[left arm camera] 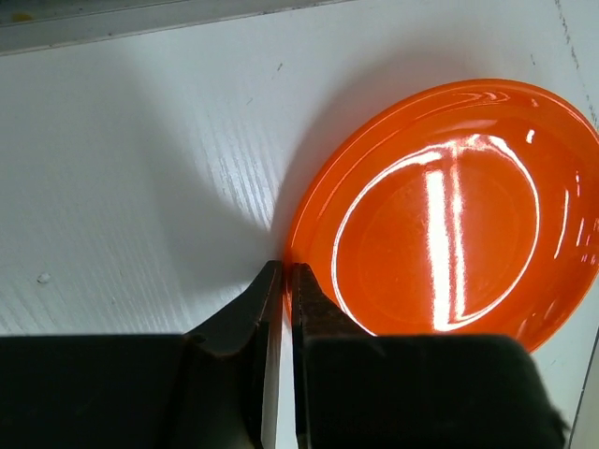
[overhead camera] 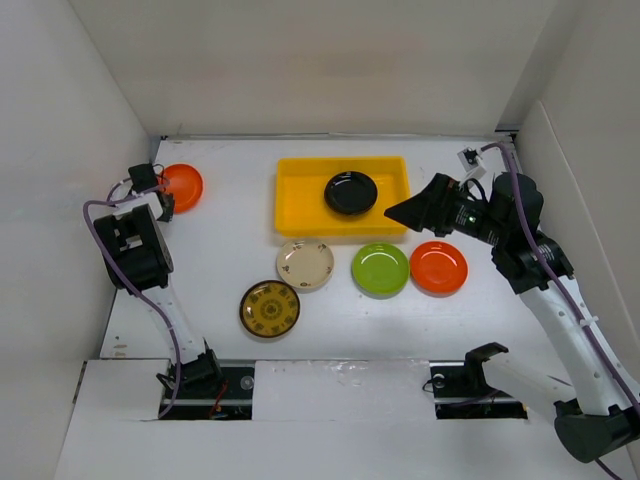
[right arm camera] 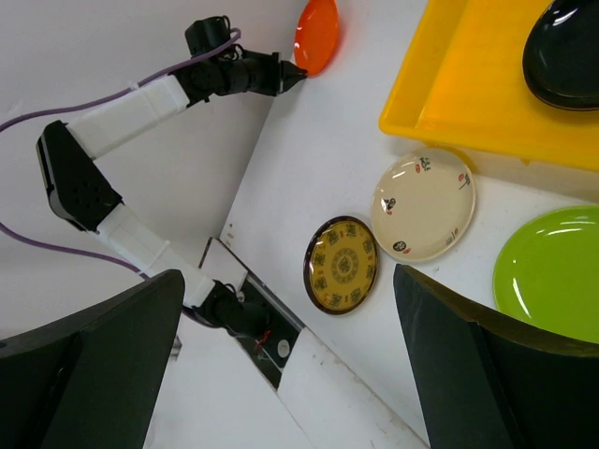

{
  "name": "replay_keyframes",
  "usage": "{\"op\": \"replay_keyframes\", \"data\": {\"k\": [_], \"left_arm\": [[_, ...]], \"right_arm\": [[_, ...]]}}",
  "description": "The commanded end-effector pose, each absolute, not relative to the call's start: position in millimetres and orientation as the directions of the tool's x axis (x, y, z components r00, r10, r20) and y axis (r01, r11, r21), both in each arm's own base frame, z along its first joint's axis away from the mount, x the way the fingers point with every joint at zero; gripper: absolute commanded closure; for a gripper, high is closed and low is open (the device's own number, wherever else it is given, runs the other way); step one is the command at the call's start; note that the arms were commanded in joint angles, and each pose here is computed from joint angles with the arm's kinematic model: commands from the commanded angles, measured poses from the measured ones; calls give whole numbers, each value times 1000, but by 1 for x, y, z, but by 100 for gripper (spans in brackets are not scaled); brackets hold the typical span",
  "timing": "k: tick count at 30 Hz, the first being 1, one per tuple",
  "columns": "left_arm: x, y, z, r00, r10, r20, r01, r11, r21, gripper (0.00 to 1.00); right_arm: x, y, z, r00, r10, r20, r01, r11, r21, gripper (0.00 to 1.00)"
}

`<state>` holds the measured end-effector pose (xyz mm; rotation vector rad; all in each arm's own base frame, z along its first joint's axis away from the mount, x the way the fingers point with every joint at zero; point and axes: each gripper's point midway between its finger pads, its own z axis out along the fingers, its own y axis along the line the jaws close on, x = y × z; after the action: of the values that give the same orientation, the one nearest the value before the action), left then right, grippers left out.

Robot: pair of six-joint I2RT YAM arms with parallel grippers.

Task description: Place the plates into the plastic bin on the countertop

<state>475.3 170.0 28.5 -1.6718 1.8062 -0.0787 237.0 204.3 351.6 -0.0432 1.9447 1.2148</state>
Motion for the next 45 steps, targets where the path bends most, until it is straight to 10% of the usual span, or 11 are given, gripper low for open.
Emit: {"op": "replay_keyframes", "data": {"k": [1, 3, 12, 23, 28, 36, 45], "left_arm": [[470, 162, 13, -42, -917, -396, -883, 219, -415, 87], [471, 160, 10, -45, -920, -390, -881, 221, -419, 62], [478, 159, 12, -47, -923, -382, -870, 226, -438, 48], [483, 168, 5, -76, -917, -393, -898, 234, -372, 100], [494, 152, 23, -97, -920, -379, -849, 276, -451, 100], [502, 69, 222, -22, -817, -576, -525, 500, -689, 100], [502, -183, 266, -460, -577, -675, -82, 785, -614, 100]], "right_arm": [[233, 203, 376, -604, 380, -701, -480, 528, 700, 1], [234, 202, 376, -600, 384, -702, -476, 533, 699, 1], [237, 203, 370, -612, 380, -694, -464, 538, 704, 1], [238, 201, 377, -591, 384, -709, -476, 543, 692, 1], [238, 201, 377, -591, 384, -709, -476, 543, 692, 1], [250, 189, 374, -559, 418, -716, -426, 596, 680, 1], [274, 168, 330, -563, 499, -658, -282, 633, 721, 1]]}}
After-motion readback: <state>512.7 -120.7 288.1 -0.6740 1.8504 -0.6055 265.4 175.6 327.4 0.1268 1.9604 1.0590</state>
